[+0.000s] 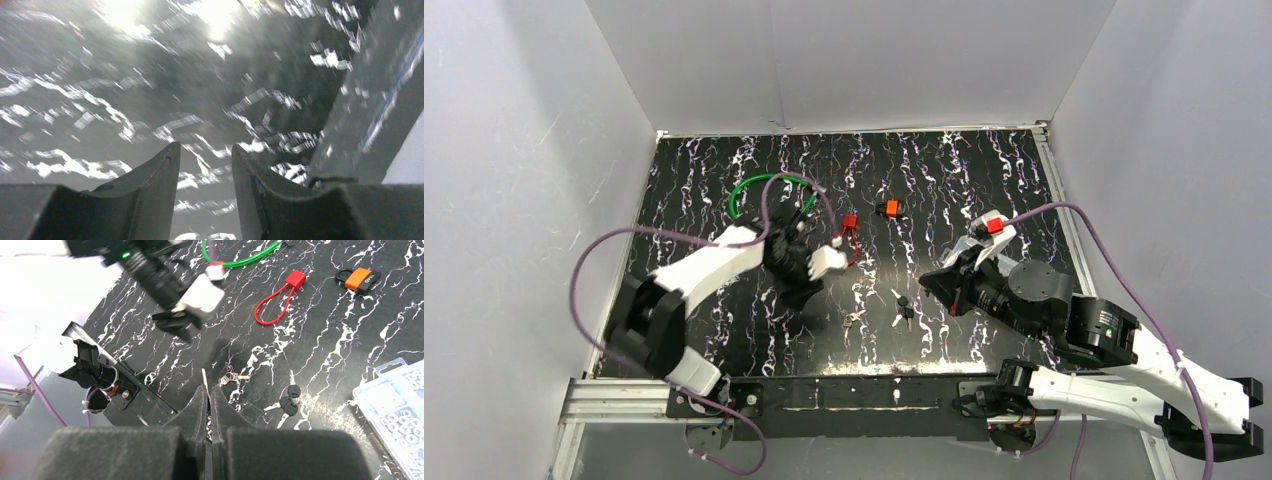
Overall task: Unlock with the key
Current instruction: Pick up the key from the center of the board.
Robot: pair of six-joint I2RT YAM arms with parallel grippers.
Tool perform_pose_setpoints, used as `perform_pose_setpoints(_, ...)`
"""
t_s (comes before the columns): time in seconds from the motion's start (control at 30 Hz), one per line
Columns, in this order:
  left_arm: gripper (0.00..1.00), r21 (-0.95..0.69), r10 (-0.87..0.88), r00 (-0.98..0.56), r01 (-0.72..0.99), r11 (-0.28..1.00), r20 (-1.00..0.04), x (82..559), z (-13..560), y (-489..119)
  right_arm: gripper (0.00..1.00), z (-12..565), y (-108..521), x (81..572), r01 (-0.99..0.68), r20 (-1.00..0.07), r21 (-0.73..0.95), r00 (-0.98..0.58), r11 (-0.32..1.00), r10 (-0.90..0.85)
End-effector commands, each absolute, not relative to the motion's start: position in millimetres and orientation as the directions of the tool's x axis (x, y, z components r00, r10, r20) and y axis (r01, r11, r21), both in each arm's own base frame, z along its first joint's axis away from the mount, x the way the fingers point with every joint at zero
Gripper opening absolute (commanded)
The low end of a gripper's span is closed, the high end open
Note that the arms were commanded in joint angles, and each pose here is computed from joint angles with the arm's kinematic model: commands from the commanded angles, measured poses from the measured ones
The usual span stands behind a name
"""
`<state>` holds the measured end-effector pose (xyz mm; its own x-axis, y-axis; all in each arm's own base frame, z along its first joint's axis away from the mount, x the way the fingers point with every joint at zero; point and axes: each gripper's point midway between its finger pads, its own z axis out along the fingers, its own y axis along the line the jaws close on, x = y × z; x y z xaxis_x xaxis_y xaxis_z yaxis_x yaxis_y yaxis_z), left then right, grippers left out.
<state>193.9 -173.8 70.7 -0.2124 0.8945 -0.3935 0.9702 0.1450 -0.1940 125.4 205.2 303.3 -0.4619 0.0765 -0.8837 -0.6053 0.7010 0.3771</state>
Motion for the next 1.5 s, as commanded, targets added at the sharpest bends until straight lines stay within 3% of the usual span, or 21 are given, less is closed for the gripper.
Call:
perform_pose_setpoints(0.0, 0.46, -0.198, 0.925, -0.190, 0.972, 0.129, -0.330, 134.6, 78.2, -118.5, 0.01, 320.0, 211.7, 125.5, -0.632, -0.891, 0.404, -0.434, 0.661, 0.130)
perform_pose_setpoints(0.1, 0.56, -0.129, 0.889, -0.233, 0.972, 0.197, -0.394, 147.5, 96.6, -125.3, 0.01, 318.6, 212.3, 125.5, -0.635, -0.892, 0.406, -0.433, 0.658, 0.132)
perform_pose_setpoints(0.23, 0.67, -0.099, 0.732, -0.393, 0.906, 0.412, -0.557, 223.8, 154.2, -181.5, 0.01, 315.9, 213.3, 125.8, -0.634, -0.891, 0.405, -0.434, 0.659, 0.130)
perform_pose_setpoints(0.43, 0.76, -0.261, 0.526, -0.681, 0.705, 0.660, -0.509, 306.8, 151.5, -239.4, 0.01, 324.6, 208.9, 128.8, -0.627, -0.897, 0.404, -0.415, 0.667, 0.153)
perform_pose_setpoints(0.7, 0.77, -0.188, 0.526, -0.718, 0.656, 0.731, -0.456, 362.5, 101.8, -264.9, 0.01, 328.7, 207.5, 132.3, -0.618, -0.901, 0.401, -0.401, 0.676, 0.167)
perform_pose_setpoints(1.0, 0.76, -0.110, 0.554, -0.698, 0.661, 0.742, -0.454, 392.6, 72.5, -269.3, 0.01, 330.6, 208.5, 135.3, -0.615, -0.906, 0.390, -0.391, 0.685, 0.164)
perform_pose_setpoints(1.17, 0.67, -0.084, 0.633, -0.648, 0.724, 0.685, -0.425, 389.1, 47.5, -263.9, 0.01, 331.2, 210.6, 137.3, -0.618, -0.912, 0.371, -0.383, 0.693, 0.147)
perform_pose_setpoints(1.33, 0.50, -0.094, 0.657, -0.617, 0.756, 0.648, -0.433, 383.0, 33.1, -263.9, 0.01, 334.5, 211.4, 137.7, -0.620, -0.913, 0.368, -0.381, 0.693, 0.144)
perform_pose_setpoints(1.47, 0.48, -0.108, 0.643, -0.627, 0.748, 0.655, -0.441, 386.4, 30.2, -268.7, 0.01, 337.0, 210.8, 136.6, -0.621, -0.911, 0.377, -0.382, 0.687, 0.154)
